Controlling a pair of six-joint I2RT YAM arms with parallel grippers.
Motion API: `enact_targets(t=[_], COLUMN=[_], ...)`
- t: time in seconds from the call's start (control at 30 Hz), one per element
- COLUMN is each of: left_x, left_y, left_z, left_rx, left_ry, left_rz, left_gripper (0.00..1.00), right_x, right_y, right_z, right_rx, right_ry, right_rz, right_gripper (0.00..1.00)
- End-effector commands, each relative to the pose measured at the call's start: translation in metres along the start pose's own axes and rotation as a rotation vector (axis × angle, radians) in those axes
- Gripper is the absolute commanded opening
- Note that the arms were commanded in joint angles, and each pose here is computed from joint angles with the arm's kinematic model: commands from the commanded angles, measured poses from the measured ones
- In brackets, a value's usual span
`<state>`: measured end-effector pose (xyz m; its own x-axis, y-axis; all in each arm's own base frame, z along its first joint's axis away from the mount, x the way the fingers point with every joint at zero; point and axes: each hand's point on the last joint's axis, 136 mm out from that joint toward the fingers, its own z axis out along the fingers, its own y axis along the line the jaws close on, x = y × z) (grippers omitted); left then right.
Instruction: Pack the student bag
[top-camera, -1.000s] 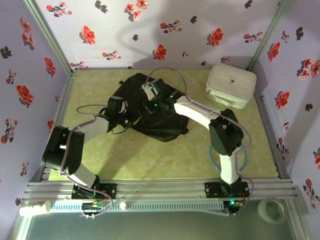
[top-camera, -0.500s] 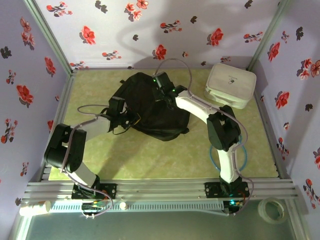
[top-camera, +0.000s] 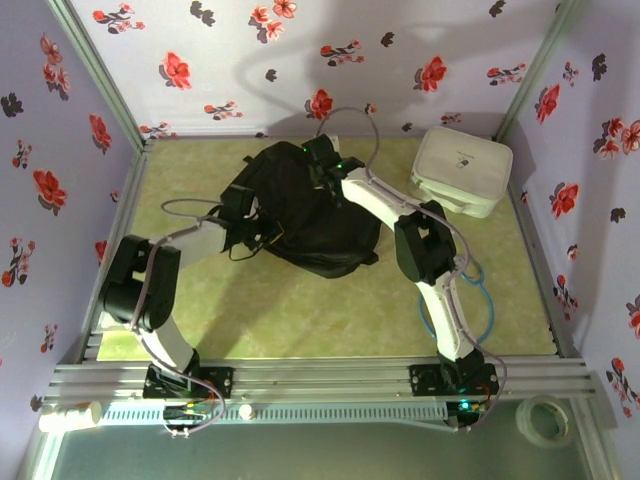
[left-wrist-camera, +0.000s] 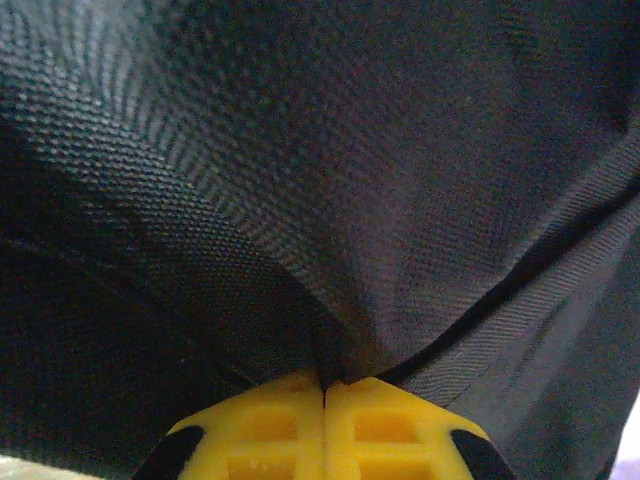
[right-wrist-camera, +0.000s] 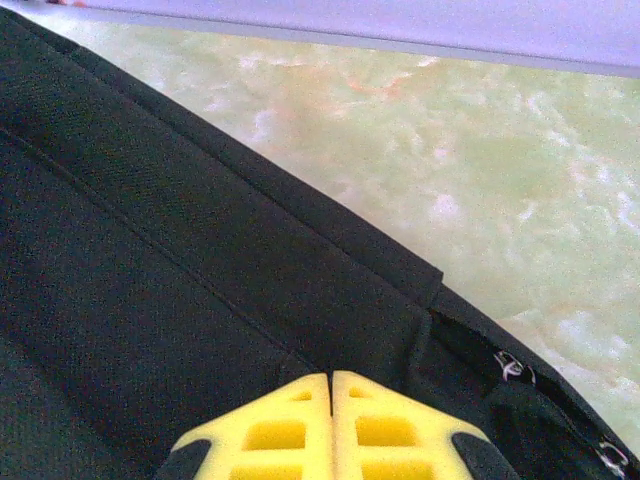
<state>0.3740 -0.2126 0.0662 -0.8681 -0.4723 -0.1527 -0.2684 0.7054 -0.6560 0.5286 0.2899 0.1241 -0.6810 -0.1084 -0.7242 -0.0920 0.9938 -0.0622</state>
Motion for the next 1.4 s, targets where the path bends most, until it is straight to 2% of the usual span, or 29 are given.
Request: enact_targets(t=[0.0,0.07,0.1,0.13,0.17,0.23,0.37,0.43,0.6,0.73,0.87,0.97,1.07,1.17,1.27,1.37], left_x=[-0.025,-0.037,-0.042,-0.046,-0.05,-0.056,-0.059,-0.061,-0.071,-0.085,-0.097,-0.099,-0.099,-0.095,-0.093,-0.094], left_y=[-0.006,-0.014,-0.02,-0.025,-0.03,-0.038,-0.045,-0.048,-0.034,0.001,0.043,0.083,0.114,0.13,0.142,0.15], left_z=[0.008,0.013,0.015,0.015,0.013,0.005,-0.028,-0.054,-0.119,-0.166,-0.208,-0.228,-0.238,-0.233,-0.229,-0.22], left_rx=[-0.051,-0.057,-0.058,-0.054,-0.053,-0.057,-0.087,-0.108,-0.214,-0.356,-0.473,-0.583,-0.619,-0.652,-0.677,-0.683], left_ry=[-0.018,-0.02,-0.021,-0.024,-0.031,-0.053,-0.103,-0.151,-0.296,-0.461,-0.673,-0.798,-0.871,-0.907,-0.926,-0.958], left_rz=[0.065,0.089,0.099,0.109,0.115,0.13,0.172,0.203,0.266,0.29,0.289,0.279,0.273,0.373,0.415,0.471], left_gripper=[0.0,0.0,0.0,0.0,0.04,0.16,0.44,0.54,0.73,0.9,1.0,1.0,1.0,1.0,1.0,0.99], right_x=[-0.019,-0.018,-0.018,-0.019,-0.022,-0.029,-0.042,-0.042,-0.034,-0.013,0.022,0.055,0.096,0.132,0.158,0.169], right_y=[-0.044,-0.047,-0.044,-0.04,-0.036,-0.027,-0.031,-0.047,-0.104,-0.153,-0.216,-0.262,-0.3,-0.327,-0.342,-0.337], right_z=[-0.013,-0.013,-0.015,-0.017,-0.023,-0.04,-0.085,-0.104,-0.151,-0.18,-0.196,-0.199,-0.192,-0.182,-0.173,-0.154], right_rx=[0.102,0.073,0.036,0.004,-0.027,-0.11,-0.169,-0.13,0.028,0.138,0.291,0.394,0.494,0.566,0.615,0.573], right_ry=[-0.032,-0.02,-0.01,-0.005,-0.007,-0.009,-0.028,-0.052,-0.154,-0.207,-0.252,-0.282,-0.308,-0.326,-0.288,-0.274], right_rz=[0.1,0.117,0.117,0.11,0.098,0.09,0.058,0.053,0.044,0.055,0.144,0.23,0.297,0.342,0.367,0.344], right_gripper=[0.0,0.0,0.03,0.12,0.24,0.4,0.61,0.71,0.97,0.99,0.99,0.99,0.99,0.99,0.99,0.99])
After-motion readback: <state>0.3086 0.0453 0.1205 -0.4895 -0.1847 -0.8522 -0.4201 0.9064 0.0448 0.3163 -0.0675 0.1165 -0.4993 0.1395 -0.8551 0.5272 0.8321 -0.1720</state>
